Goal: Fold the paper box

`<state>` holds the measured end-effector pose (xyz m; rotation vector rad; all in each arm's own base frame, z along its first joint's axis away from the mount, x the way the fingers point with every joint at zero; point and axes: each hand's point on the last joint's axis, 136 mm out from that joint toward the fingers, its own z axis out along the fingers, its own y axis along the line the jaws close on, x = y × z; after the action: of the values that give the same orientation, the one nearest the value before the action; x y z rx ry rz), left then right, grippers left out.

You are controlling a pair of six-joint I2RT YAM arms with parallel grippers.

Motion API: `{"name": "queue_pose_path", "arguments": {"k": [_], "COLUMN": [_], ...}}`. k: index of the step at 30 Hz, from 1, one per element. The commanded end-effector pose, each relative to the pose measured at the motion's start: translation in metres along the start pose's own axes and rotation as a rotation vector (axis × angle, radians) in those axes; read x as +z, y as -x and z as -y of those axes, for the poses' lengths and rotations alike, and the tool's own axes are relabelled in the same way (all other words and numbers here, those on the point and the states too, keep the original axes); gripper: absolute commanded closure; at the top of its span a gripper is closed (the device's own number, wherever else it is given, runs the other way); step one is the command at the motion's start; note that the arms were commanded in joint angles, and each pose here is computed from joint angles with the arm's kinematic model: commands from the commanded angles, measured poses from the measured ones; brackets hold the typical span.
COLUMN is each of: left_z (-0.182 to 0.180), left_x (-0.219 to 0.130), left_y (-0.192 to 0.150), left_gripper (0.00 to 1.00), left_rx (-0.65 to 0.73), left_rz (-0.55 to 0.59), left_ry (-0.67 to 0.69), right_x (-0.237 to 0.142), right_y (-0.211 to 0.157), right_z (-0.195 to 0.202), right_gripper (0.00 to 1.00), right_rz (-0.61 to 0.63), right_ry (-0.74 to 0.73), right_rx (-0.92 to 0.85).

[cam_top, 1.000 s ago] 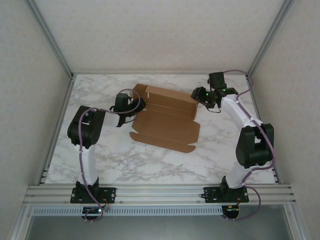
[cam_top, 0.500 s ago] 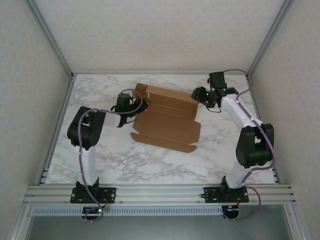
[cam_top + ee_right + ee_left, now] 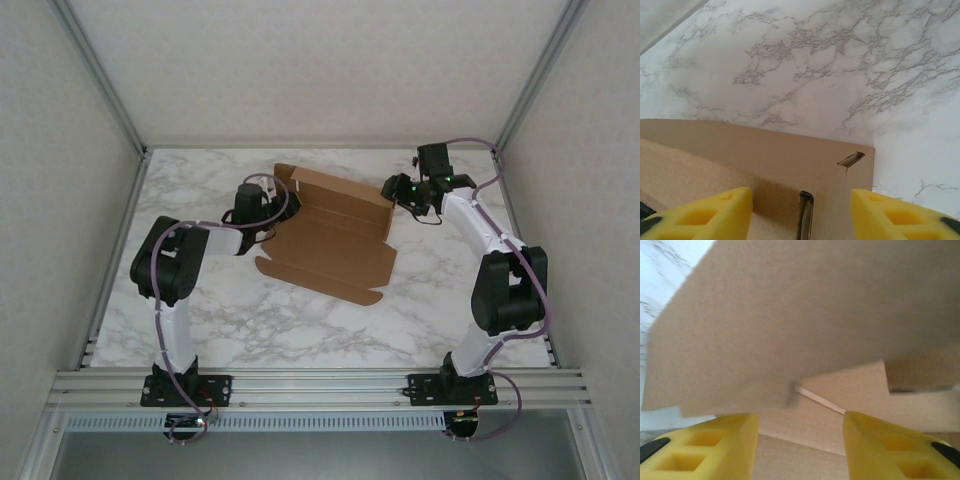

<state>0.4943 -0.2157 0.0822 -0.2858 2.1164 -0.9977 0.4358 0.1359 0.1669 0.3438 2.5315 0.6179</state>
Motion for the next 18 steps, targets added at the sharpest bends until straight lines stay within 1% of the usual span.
{"name": "queue_pose_path", "arguments": {"k": [1,6,10,14,18], "left_z": [0.009,0.008,0.007,0.006,-0.010], "left_x": [0.013,0.019,0.014,-0.012,-0.052], "left_y": [-0.017,-0.025,-0.020,0.001,0.029], "left_gripper": [0.52,0.52,0.52,0.51,0.50], "left_rx": [-0.015,-0.032,-0.024,-0.017,-0.058], "left_rz": [-0.058,-0.081,-0.057,0.036,0.157], "left_ry": [-0.060,-0.070,-0.050,-0.019,0.047], "right_x": [0.004,0.007,0.007,0.003,0.003], "right_y": [-0.008,-0.010,-0.010,-0.008,-0.008], "right_z": [-0.002,-0.002,0.000,0.003,0.006], "right_gripper": [0.46,0.46,0.46,0.46,0.46], "right_rz": [-0.051,-0.062,-0.060,-0.048,-0.044], "right_ry": [0.002,0.004,-0.002,-0.029,-0.043], "right_rx": [-0.007,-0.007,-0.008,-0.022,-0.027]}}
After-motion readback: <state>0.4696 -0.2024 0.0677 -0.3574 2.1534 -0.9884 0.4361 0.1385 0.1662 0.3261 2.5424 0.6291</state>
